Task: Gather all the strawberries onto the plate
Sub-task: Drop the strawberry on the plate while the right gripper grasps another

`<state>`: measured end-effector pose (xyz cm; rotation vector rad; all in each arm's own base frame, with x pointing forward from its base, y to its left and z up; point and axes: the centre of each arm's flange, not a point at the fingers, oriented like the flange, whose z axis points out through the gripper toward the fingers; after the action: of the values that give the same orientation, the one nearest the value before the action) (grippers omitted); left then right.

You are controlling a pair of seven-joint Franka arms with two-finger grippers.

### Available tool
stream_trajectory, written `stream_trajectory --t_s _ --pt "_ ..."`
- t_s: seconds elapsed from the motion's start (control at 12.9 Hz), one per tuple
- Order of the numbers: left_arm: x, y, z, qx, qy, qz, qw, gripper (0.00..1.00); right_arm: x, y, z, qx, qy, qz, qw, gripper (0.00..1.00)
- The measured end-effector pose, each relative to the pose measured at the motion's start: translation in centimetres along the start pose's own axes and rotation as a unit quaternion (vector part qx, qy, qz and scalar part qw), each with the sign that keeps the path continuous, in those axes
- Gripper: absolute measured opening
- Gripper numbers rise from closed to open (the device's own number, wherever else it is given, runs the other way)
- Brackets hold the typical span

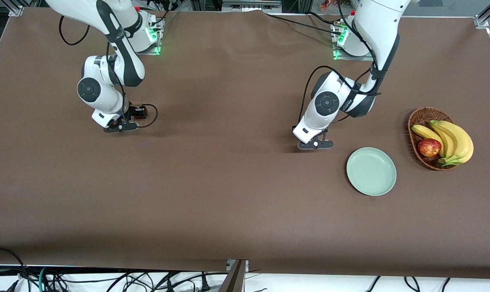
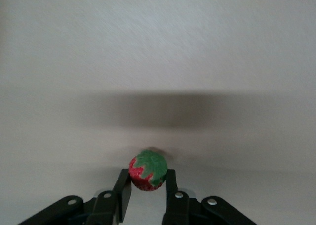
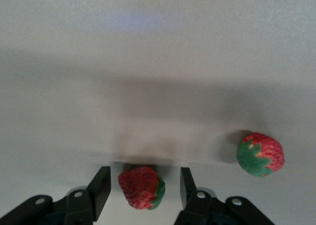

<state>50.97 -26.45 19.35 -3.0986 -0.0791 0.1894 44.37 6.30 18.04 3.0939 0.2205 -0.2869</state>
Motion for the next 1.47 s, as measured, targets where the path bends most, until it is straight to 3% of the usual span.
stream_trajectory --t_s 0.08,0.31,0.46,0.54,0.85,1.16,1.32,1.47 --pt "1.1 -1.1 -1.3 0.005 -0.009 0.006 1.0 0.32 -0.1 0.0 0.3 -0.001 -0.002 0.0 1.0 0.59" --pt "5.6 -6.5 -7.3 0.007 -0.031 0.044 0.998 0.32 -0.4 0.0 0.7 -0.002 -0.006 0.0 1.0 0.55" --pt "8.3 -11.4 -9.8 0.014 -0.022 0.09 0.996 0.32 -0.4 0.0 0.6 -0.001 -0.006 0.0 1.0 0.4" --pt "9.3 -13.9 -10.1 0.029 -0.016 0.12 0.992 0.32 -0.4 0.0 0.6 -0.001 -0.005 0.0 1.0 0.4" --pt "12.2 -18.8 -6.9 0.06 -0.018 0.208 0.976 0.32 -0.2 -0.4 0.4 -0.001 0.0 -0.004 1.0 0.4" --pt "13.7 -19.5 -1.4 0.062 -0.022 0.241 0.968 0.33 2.1 -3.8 -1.9 0.001 0.034 -0.027 0.999 0.4" --pt "14.1 -19.7 -1.6 0.061 -0.018 0.251 0.966 0.49 4.6 -6.2 -3.9 0.003 0.059 -0.039 0.997 0.4" --pt "14.4 -19.5 -2.1 0.062 -0.012 0.254 0.965 0.7 8.0 -8.7 -5.4 0.01 0.062 -0.046 0.997 0.4"
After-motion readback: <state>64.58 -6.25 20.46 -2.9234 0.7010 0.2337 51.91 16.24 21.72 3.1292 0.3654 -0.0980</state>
